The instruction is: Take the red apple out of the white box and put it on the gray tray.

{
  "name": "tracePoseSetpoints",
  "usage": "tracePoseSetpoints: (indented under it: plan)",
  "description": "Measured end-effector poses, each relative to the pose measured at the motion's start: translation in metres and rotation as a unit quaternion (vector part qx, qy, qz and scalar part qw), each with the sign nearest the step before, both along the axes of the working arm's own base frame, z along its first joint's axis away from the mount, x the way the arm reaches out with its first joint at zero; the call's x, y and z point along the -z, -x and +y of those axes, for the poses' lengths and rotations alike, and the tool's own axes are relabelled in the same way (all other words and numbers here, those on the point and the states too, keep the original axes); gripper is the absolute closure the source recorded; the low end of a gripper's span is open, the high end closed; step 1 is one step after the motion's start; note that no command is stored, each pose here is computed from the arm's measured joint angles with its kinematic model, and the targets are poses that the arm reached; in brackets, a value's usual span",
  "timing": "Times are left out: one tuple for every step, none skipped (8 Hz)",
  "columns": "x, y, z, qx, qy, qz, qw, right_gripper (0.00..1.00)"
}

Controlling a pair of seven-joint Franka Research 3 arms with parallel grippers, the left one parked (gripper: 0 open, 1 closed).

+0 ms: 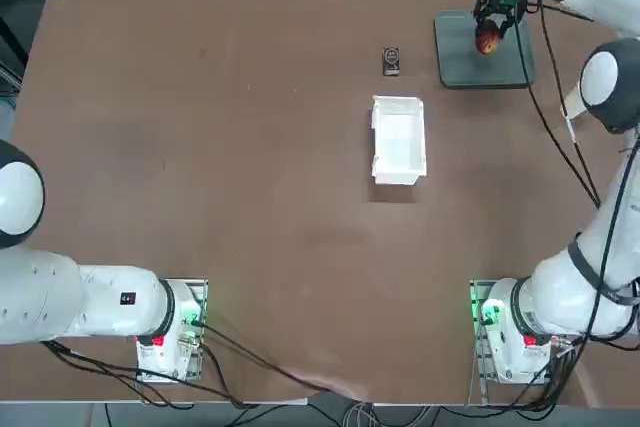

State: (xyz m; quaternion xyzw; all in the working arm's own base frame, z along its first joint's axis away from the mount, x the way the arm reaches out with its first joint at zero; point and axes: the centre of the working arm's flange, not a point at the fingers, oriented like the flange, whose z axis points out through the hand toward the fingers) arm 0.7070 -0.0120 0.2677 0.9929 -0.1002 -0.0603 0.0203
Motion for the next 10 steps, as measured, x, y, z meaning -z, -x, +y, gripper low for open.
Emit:
tracePoseSetpoints:
  plan:
    - [0.016,0.000,-0.004,0.002,-0.002,0.005,1.000,0.15]
    - [0.024,-0.001,-0.005,0.003,-0.003,0.006,1.000,0.15]
    - [0.028,-0.001,-0.009,-0.002,-0.003,0.006,1.000,0.15]
    - [0.030,-0.002,-0.016,-0.018,-0.005,0.002,1.000,0.15]
    - [0.033,-0.003,-0.028,-0.029,-0.008,-0.001,1.000,0.15]
    - [0.038,-0.002,-0.041,-0.030,-0.009,-0.001,1.000,0.15]
    - [0.040,-0.002,-0.047,-0.030,-0.010,-0.002,1.000,0.15]
    - [0.039,-0.003,-0.048,-0.030,-0.010,-0.004,0.999,0.15]
    - [0.039,-0.003,-0.047,-0.030,-0.011,-0.005,0.999,0.14]
    - [0.038,-0.004,-0.047,-0.031,-0.011,-0.007,0.999,0.06]
